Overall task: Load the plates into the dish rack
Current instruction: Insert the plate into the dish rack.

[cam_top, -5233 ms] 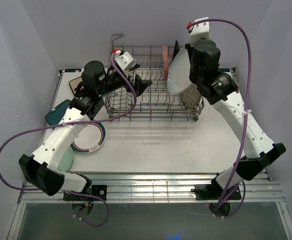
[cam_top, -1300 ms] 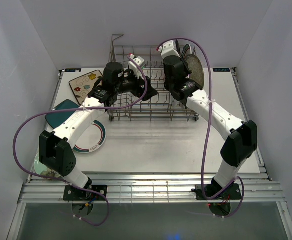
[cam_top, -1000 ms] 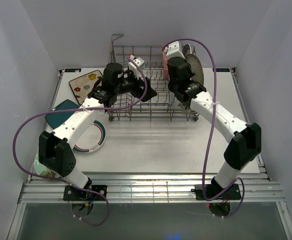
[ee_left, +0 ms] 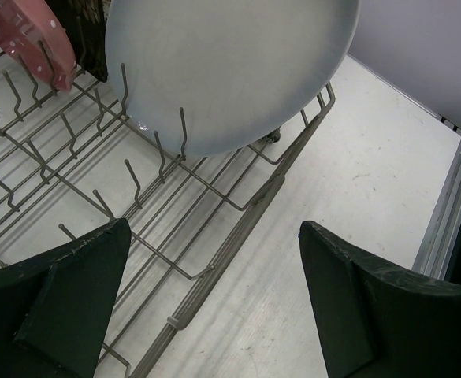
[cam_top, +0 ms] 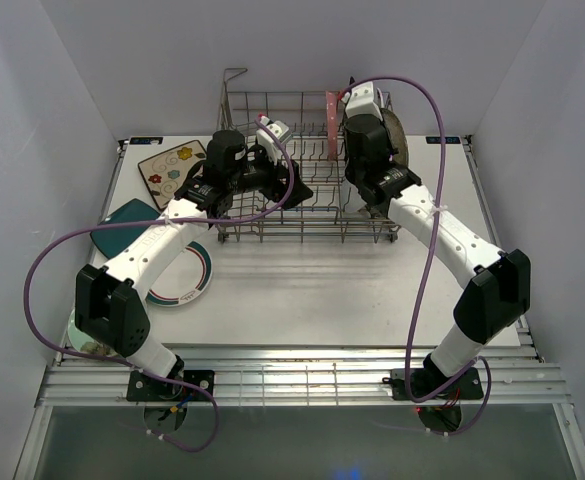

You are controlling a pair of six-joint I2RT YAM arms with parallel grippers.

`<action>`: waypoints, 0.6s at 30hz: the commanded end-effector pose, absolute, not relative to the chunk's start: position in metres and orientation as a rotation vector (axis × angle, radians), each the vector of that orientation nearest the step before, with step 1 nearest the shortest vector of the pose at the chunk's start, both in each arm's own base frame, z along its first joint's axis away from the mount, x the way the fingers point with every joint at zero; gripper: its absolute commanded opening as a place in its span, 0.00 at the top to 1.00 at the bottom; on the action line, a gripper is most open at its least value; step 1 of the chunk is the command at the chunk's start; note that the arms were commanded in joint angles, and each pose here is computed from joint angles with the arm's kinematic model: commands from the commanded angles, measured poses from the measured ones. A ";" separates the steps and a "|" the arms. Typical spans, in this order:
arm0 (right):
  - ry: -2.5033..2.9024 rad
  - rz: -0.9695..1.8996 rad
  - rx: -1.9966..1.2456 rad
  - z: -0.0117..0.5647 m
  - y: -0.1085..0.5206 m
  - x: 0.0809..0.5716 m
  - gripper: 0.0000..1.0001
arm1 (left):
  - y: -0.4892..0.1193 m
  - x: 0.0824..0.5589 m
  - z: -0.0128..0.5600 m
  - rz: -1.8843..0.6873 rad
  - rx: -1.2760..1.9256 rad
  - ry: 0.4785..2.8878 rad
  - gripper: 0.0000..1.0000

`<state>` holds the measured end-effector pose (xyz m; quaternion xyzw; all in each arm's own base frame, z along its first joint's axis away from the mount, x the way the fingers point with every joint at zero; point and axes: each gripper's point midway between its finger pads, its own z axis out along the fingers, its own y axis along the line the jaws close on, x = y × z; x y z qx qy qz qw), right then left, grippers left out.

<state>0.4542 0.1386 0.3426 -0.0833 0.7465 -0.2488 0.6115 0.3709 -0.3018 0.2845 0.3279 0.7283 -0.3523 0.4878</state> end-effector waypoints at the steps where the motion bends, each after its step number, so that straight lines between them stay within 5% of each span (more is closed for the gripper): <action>1: 1.649 -0.503 -0.117 0.373 0.140 0.460 0.78 | -0.297 0.366 0.301 -0.845 0.805 1.721 0.02; 18: 1.644 -0.512 -0.217 0.387 0.153 0.494 0.79 | -0.291 0.359 0.297 -0.823 0.809 1.725 0.02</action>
